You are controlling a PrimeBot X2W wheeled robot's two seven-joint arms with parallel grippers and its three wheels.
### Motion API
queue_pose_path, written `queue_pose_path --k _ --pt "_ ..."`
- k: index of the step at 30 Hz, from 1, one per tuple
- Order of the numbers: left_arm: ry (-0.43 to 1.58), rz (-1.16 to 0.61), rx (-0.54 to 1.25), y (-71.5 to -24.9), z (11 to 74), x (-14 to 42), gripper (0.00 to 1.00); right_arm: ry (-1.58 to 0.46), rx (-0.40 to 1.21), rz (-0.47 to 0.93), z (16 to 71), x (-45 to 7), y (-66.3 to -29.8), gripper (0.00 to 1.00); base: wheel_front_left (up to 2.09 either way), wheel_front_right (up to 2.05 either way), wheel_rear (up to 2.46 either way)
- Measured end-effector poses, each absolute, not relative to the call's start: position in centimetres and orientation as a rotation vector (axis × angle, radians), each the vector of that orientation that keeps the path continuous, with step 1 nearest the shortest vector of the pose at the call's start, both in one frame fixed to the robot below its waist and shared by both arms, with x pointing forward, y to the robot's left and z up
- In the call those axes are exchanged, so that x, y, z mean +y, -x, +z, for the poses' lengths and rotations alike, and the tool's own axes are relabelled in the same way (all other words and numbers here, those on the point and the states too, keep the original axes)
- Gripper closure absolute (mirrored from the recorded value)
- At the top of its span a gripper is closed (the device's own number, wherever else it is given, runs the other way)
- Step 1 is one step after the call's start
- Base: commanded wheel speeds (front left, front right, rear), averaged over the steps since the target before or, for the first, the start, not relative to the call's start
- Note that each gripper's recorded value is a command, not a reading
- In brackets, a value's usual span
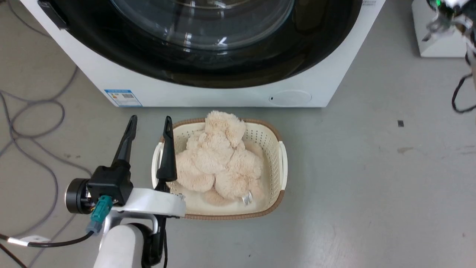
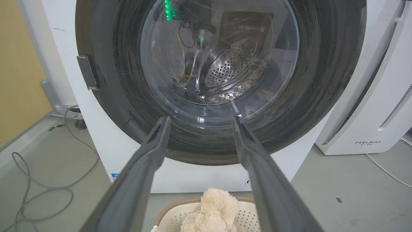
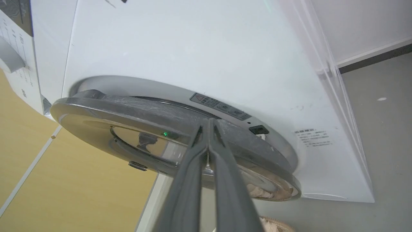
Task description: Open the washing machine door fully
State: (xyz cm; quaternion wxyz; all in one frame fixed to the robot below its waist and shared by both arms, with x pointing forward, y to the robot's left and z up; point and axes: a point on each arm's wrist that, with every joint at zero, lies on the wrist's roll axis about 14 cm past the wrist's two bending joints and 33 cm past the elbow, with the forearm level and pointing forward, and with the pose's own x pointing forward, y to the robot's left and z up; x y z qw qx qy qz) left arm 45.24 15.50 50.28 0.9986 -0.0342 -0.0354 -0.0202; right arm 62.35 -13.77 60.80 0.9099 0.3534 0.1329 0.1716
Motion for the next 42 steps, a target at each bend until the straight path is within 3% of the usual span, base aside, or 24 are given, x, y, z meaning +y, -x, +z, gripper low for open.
queue_pose_path --k 24,42 --pt "0.106 -0.033 -0.071 -47.8 48.1 15.2 0.0 -0.695 0.517 0.498 59.9 -7.9 -66.5 1.0 0.0 0.0 0.0" --pt "0.115 -0.027 -0.108 -47.4 49.7 15.4 0.0 -0.727 0.684 0.598 59.8 -6.4 -63.2 1.0 0.0 0.0 0.0"
